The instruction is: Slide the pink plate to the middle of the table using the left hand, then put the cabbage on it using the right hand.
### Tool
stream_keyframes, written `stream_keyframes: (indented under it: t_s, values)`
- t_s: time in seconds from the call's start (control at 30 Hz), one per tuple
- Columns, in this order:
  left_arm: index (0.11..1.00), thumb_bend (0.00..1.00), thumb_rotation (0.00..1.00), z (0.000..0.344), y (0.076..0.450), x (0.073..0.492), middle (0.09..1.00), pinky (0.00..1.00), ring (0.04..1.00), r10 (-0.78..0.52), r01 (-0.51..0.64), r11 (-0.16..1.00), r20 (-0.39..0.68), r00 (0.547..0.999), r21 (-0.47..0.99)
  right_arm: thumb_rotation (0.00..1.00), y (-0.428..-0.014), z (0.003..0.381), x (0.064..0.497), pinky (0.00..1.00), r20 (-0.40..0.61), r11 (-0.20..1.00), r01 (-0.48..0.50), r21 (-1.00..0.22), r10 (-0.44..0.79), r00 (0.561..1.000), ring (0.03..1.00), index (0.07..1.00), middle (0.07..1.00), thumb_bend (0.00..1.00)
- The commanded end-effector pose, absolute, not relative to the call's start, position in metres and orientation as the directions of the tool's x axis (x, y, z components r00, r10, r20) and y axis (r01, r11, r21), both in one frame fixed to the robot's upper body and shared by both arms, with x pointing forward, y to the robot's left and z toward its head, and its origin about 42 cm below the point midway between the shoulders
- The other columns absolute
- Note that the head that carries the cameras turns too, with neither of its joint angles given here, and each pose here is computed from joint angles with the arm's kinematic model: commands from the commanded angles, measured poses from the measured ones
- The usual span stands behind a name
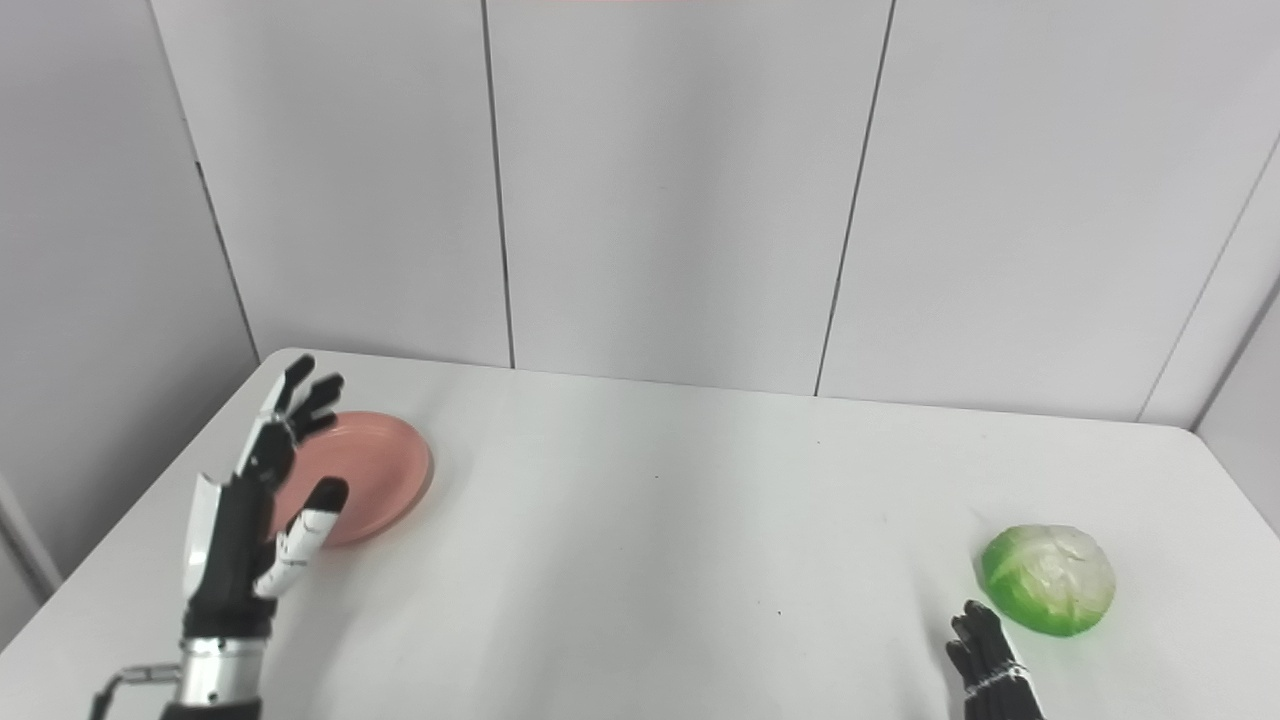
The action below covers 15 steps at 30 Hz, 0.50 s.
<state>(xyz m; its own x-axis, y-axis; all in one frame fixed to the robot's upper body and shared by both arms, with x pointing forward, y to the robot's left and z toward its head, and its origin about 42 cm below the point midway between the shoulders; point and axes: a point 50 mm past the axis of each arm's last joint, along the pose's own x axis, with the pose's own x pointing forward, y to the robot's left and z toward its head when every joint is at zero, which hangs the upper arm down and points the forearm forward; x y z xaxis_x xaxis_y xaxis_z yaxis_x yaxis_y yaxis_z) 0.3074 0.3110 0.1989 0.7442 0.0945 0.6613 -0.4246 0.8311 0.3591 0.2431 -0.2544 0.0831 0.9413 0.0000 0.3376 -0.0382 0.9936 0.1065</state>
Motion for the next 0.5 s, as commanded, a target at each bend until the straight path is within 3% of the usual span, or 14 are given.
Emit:
stream_keyframes:
  t_s: [0.0, 0.17, 0.47]
  values:
    - [0.883, 0.9, 0.86, 0.222, 0.328, 0.317, 0.882, 0.84, 0.899, 0.071, -0.479, 0.797, 0.731, 0.678, 0.367, 0.84, -0.251, 0.055, 0.23, 0.93, 0.23, 0.99, -0.01, 0.141, -0.023, 0.973, 0.936, 0.881, 0.94, 0.71]
    - [0.874, 0.83, 0.78, 0.232, 0.361, 0.335, 0.88, 0.8, 0.87, 0.066, -0.54, 0.731, 0.745, 0.663, 0.417, 0.83, -0.251, 0.054, 0.23, 0.93, 0.225, 0.988, -0.004, 0.155, -0.031, 0.974, 0.934, 0.88, 0.939, 0.72]
    - [0.864, 0.79, 0.79, 0.229, 0.428, 0.376, 0.863, 0.74, 0.836, 0.162, -0.559, 0.693, 0.658, 0.736, 0.455, 0.85, -0.25, 0.053, 0.23, 0.94, 0.22, 0.987, 0.0, 0.16, -0.036, 0.975, 0.933, 0.888, 0.942, 0.69]
